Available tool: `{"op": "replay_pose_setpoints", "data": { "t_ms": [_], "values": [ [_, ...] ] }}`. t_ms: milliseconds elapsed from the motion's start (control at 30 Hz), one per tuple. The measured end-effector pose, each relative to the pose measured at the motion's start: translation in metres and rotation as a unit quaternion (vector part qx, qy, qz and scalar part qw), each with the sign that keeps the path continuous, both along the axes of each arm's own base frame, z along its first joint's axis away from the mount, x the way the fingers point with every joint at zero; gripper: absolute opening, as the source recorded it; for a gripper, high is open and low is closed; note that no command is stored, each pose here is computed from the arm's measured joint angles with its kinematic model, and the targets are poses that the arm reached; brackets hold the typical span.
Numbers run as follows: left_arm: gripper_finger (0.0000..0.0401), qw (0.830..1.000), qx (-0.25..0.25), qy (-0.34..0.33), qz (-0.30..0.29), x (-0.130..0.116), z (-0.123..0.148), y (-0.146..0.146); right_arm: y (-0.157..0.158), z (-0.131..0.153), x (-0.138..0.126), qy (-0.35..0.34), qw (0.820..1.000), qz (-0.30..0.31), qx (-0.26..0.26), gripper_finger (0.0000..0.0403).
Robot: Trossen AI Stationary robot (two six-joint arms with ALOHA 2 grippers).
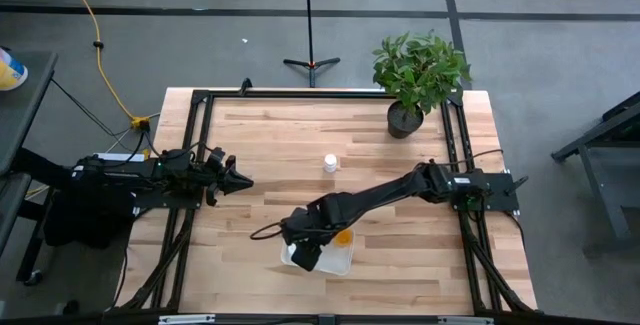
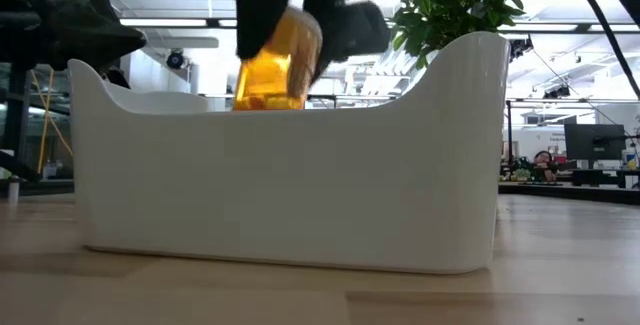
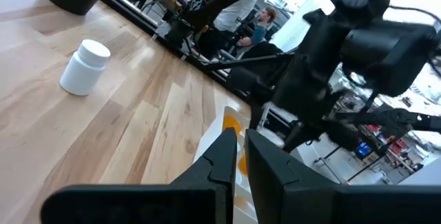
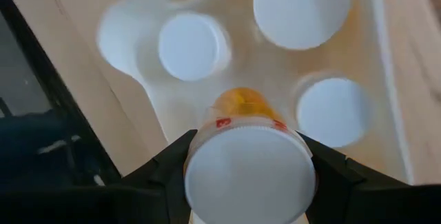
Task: Pick and place pill bottles into a basket
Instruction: Put the orange medicine bottle into the container, then put the white medicine bottle into the container
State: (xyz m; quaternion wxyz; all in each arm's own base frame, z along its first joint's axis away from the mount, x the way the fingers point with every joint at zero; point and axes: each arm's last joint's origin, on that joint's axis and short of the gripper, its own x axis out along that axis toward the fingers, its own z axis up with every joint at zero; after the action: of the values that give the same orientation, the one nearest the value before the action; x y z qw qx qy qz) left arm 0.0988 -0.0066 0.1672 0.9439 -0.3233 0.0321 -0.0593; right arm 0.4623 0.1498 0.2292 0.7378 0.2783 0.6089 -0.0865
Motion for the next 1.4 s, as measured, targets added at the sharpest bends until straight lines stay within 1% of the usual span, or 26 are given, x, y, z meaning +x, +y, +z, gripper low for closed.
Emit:
{"op": "replay_pose_setpoints", "data": {
  "t_ms": [167, 267, 367, 600, 733, 833, 1100, 1267, 1333, 1400],
  "values": [
    [0.0067, 1.0, 0.0, 0.0, 0.0, 0.0, 0.0, 0.0, 0.003, -0.022, 0.005, 0.023, 0.999, 0.018, 0.012, 0.0201],
    [0.0067, 1.0, 0.0, 0.0, 0.0, 0.0, 0.0, 0.0, 0.001, -0.025, 0.007, 0.024, 0.999, 0.018, 0.013, 0.0196],
    [0.0067, 1.0, 0.0, 0.0, 0.0, 0.0, 0.0, 0.0, -0.003, -0.024, 0.01, 0.015, 1.0, 0.023, 0.013, 0.0202],
    [0.0067, 1.0, 0.0, 0.0, 0.0, 0.0, 0.0, 0.0, -0.004, -0.018, 0.014, -0.008, 0.999, 0.039, 0.031, 0.0251],
    [0.0067, 1.0, 0.0, 0.0, 0.0, 0.0, 0.0, 0.0, -0.003, -0.017, 0.015, -0.015, 0.997, 0.054, 0.045, 0.0271],
    [0.0067, 1.0, 0.0, 0.0, 0.0, 0.0, 0.0, 0.0, -0.004, -0.017, 0.016, -0.017, 0.997, 0.06, 0.043, 0.0281],
    [0.0067, 1.0, 0.0, 0.0, 0.0, 0.0, 0.0, 0.0, -0.019, -0.017, 0.019, -0.008, 0.995, 0.062, 0.074, 0.0286],
    [0.0067, 1.0, 0.0, 0.0, 0.0, 0.0, 0.0, 0.0, -0.034, -0.017, 0.02, 0.01, 0.991, 0.059, 0.117, 0.0286],
    [0.0067, 1.0, 0.0, 0.0, 0.0, 0.0, 0.0, 0.0, -0.039, -0.013, 0.02, 0.02, 0.989, 0.056, 0.138, 0.0287],
    [0.0067, 1.0, 0.0, 0.0, 0.0, 0.0, 0.0, 0.0, -0.044, -0.004, 0.021, 0.015, 0.988, 0.054, 0.142, 0.0287]
  ]
}}
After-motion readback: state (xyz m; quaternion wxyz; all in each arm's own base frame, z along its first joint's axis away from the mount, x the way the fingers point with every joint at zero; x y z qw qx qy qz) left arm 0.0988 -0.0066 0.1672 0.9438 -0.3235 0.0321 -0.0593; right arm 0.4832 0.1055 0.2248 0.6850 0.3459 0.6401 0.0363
